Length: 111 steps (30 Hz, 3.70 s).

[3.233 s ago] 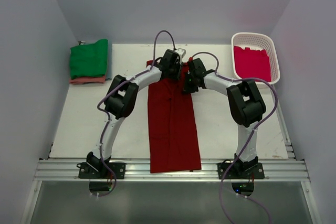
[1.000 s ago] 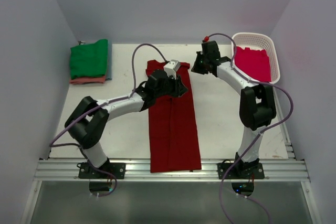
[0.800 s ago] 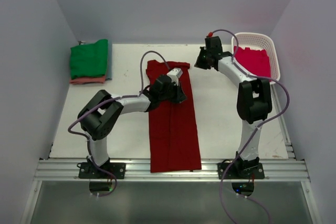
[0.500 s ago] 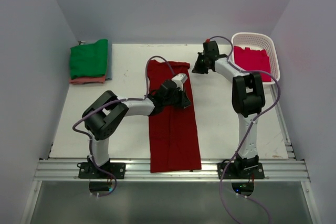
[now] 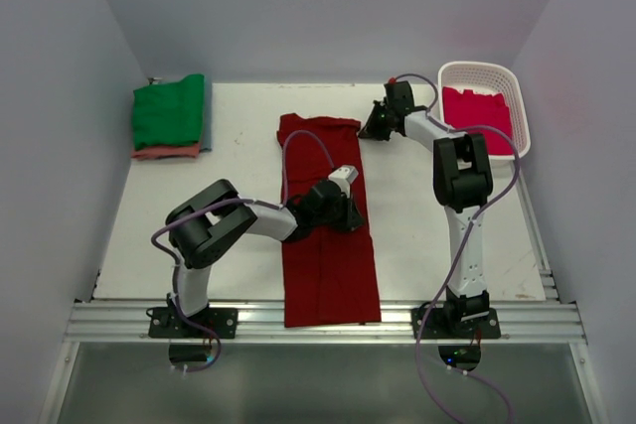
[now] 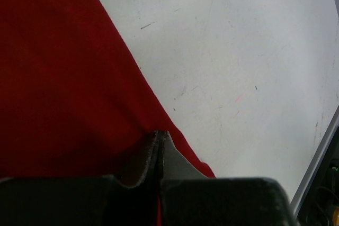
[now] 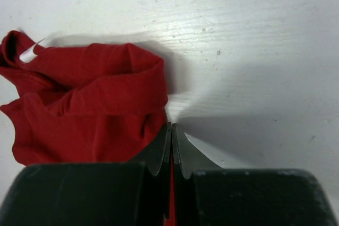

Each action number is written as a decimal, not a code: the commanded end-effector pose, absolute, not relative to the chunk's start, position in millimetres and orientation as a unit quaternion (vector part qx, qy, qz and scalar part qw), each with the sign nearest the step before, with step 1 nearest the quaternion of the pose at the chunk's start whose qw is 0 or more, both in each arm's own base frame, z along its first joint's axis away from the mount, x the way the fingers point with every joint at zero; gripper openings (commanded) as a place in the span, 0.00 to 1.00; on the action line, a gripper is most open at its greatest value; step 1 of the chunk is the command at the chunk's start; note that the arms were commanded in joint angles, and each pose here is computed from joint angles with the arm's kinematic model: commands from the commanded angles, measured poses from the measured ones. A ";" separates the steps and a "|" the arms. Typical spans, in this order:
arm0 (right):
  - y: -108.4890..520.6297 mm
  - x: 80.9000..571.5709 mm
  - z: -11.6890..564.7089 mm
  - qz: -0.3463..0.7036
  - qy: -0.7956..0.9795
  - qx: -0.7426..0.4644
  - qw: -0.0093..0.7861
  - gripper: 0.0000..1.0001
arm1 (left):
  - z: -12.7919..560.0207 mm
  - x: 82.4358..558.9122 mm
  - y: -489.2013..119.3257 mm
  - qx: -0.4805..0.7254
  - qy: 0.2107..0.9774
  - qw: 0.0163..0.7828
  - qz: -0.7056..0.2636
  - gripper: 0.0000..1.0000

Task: Fold and stack the t-shirts
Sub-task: Fold the tshirt

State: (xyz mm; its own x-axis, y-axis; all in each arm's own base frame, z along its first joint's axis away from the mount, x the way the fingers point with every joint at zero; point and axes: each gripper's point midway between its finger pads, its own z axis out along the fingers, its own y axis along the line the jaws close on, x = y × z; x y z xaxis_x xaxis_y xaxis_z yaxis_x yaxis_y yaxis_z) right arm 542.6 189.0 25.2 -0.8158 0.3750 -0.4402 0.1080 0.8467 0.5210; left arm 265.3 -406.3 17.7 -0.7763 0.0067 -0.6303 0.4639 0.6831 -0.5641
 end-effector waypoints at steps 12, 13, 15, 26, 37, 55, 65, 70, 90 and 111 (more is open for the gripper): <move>196.3 571.2 28.2 0.273 0.909 0.119 0.293 0.30 | -11.0 215.9 -370.3 0.119 0.890 0.271 -0.347 0.00; 195.2 572.1 26.5 0.271 0.909 0.120 0.293 0.30 | -10.0 214.2 -370.2 0.120 0.890 0.271 -0.348 0.00; 193.1 575.1 23.8 0.266 0.910 0.118 0.295 0.26 | -10.1 208.6 -369.4 0.123 0.890 0.268 -0.347 0.00; 178.5 593.0 25.2 0.219 0.917 0.104 0.318 0.00 | -15.5 192.7 -357.4 0.124 0.896 0.257 -0.339 0.00; 149.4 645.9 50.5 0.131 0.908 0.075 0.390 0.00 | -26.8 177.6 -342.2 0.113 0.902 0.242 -0.339 0.00; 150.3 666.2 55.3 0.155 0.890 0.085 0.421 0.47 | -30.8 158.7 -334.8 0.108 0.905 0.228 -0.344 0.00; 136.0 631.7 176.3 0.149 0.847 0.074 0.506 0.52 | 1.6 187.5 -343.0 0.122 0.894 0.288 -0.320 0.00; 130.1 589.3 219.4 0.154 0.832 0.069 0.529 0.54 | 60.9 243.0 -355.4 0.127 0.868 0.370 -0.305 0.00; 192.1 438.8 98.6 0.218 0.924 0.019 0.312 0.00 | 70.9 423.3 -230.7 0.003 0.890 0.405 -0.209 0.00; 184.1 489.4 5.6 0.105 0.967 0.042 0.226 0.00 | 9.7 472.9 -245.9 0.032 0.899 0.371 -0.232 0.00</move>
